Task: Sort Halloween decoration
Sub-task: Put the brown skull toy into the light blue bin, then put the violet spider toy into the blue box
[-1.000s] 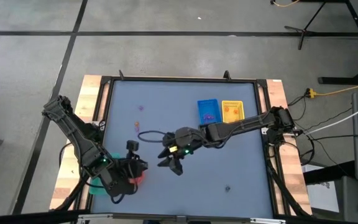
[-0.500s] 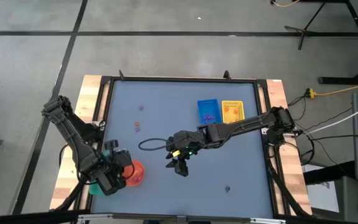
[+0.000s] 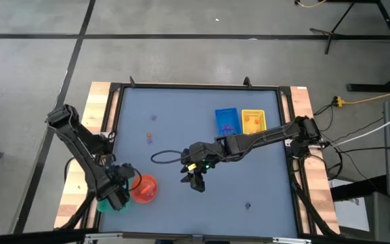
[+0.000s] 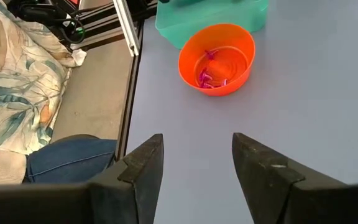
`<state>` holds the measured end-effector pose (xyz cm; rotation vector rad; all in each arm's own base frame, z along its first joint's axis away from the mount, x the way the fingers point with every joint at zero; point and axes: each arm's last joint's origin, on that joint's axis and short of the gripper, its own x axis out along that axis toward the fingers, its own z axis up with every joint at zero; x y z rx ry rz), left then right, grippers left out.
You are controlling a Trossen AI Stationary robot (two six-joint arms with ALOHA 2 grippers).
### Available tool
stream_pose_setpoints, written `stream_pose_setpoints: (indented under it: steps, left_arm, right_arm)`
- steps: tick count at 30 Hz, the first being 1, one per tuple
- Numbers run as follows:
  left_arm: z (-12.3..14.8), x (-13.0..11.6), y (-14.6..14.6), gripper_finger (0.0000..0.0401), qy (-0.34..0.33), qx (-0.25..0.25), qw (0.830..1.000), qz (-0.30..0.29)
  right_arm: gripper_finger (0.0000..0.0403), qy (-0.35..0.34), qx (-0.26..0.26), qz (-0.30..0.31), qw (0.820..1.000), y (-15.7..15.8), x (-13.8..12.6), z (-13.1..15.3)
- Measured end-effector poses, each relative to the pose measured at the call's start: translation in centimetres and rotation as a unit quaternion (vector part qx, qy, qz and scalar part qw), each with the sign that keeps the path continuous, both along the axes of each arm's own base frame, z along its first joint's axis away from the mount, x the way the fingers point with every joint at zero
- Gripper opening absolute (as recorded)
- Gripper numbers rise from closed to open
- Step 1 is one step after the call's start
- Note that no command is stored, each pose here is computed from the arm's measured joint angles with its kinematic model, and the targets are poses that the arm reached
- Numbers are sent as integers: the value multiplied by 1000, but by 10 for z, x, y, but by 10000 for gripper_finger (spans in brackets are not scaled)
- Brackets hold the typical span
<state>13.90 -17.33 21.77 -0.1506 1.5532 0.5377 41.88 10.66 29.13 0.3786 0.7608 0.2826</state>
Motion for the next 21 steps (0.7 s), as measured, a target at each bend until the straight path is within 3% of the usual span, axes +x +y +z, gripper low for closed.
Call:
stream_pose_setpoints:
  steps: [7, 21]
  left_arm:
    - [-9, -2, 3, 69, 5, 6, 1000, 2]
    - [-10, -3, 3, 169, 5, 8, 1000, 4]
  right_arm:
    - [189, 0, 0, 0, 1000, 0, 0, 0]
    - [189, 0, 0, 0, 1000, 0, 0, 0]
